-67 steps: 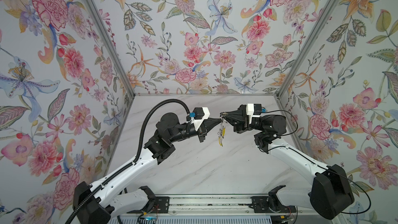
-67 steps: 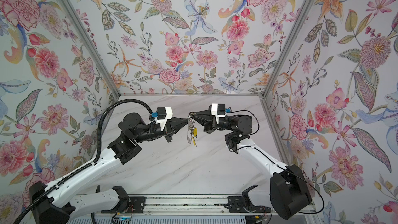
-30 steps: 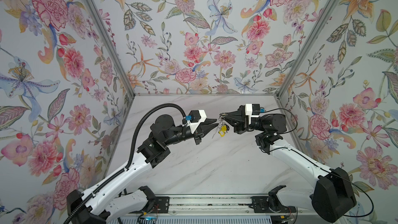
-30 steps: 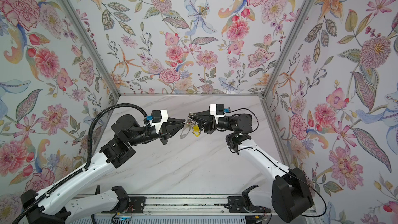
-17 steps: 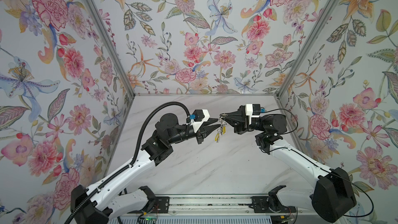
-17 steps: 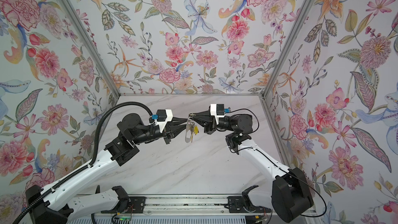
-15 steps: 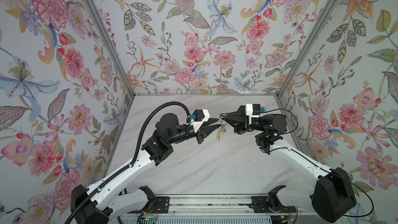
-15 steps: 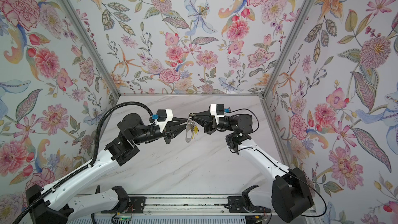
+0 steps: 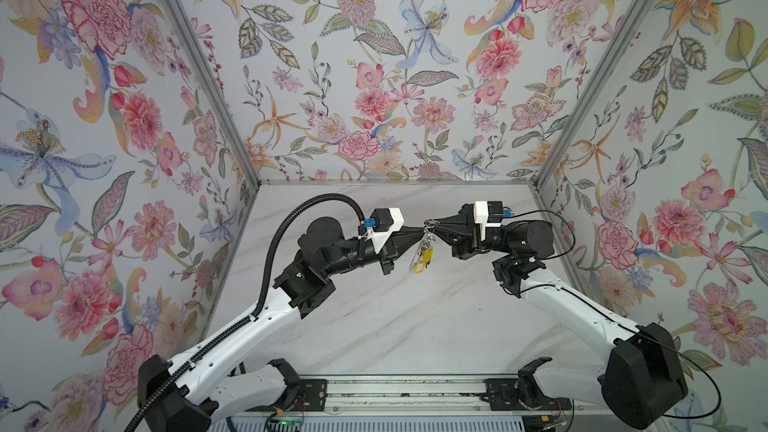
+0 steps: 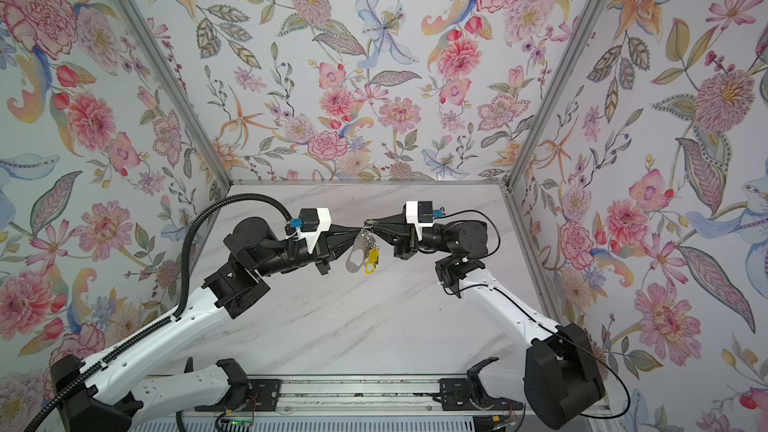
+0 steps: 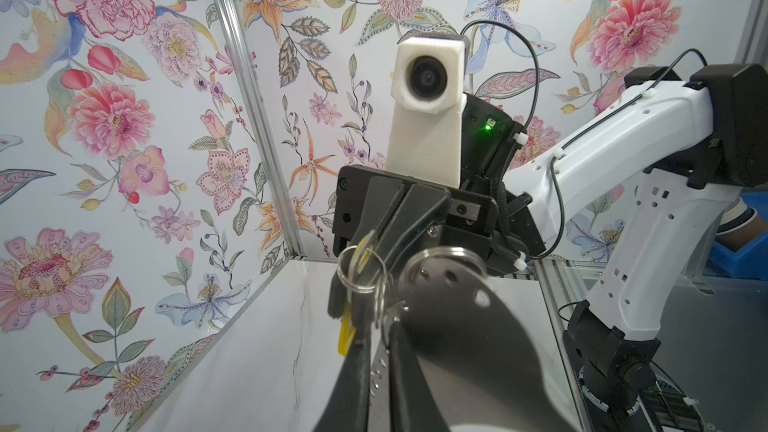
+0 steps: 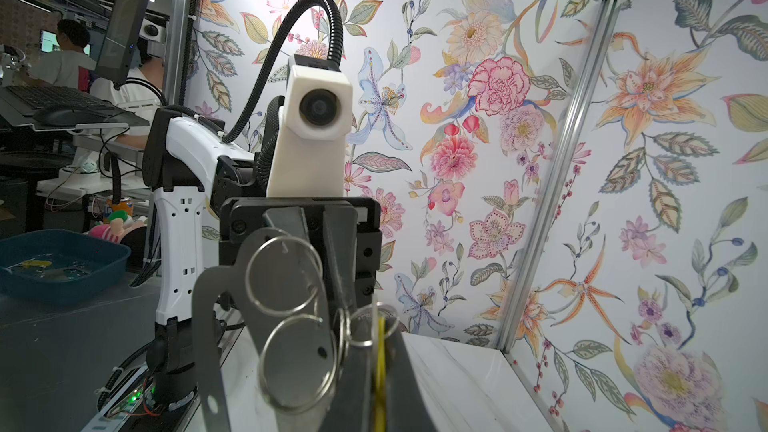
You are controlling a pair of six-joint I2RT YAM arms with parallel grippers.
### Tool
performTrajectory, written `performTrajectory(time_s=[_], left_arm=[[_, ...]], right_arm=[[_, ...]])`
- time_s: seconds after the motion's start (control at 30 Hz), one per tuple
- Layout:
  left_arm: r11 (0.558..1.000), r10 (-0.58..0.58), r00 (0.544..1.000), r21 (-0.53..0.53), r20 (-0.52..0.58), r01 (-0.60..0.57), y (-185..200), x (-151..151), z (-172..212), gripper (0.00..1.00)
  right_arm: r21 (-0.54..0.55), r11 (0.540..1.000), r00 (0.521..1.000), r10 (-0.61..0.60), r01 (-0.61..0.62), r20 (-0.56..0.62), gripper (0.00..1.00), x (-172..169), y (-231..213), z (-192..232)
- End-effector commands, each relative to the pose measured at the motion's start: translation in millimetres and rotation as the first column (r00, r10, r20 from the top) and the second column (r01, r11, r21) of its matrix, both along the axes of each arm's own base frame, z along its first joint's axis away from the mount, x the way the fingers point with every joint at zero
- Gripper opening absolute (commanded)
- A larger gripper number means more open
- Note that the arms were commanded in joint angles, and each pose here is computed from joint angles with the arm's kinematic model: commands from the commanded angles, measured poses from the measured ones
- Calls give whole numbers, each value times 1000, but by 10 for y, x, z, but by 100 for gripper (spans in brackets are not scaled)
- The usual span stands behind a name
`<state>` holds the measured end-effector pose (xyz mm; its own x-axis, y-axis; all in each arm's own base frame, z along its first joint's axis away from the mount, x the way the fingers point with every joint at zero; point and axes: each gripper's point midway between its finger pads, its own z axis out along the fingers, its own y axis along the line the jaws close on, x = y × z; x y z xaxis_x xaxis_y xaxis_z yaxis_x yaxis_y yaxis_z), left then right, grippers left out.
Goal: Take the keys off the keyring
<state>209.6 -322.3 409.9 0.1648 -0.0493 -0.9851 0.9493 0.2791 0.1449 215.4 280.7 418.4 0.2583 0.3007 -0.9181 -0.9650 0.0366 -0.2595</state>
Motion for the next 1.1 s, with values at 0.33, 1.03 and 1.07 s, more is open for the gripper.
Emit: performTrajectory(time_s=[0.33,1.03,1.07], left_arm=[[1000,-15,998,-26,65,17,28,-96,209,0],[913,-42,966,402,257,-67,53,-74,-43,0],[902,-41,965,425,260,-77,52,-62,-73,0]], right_arm=[[-29,999,998,-20,22,67,0,-66,21,127],[-389,846,924,-277,364,262,0,63,120,-367],[-403,832,918,-290,382,270,0,83,115,-395]])
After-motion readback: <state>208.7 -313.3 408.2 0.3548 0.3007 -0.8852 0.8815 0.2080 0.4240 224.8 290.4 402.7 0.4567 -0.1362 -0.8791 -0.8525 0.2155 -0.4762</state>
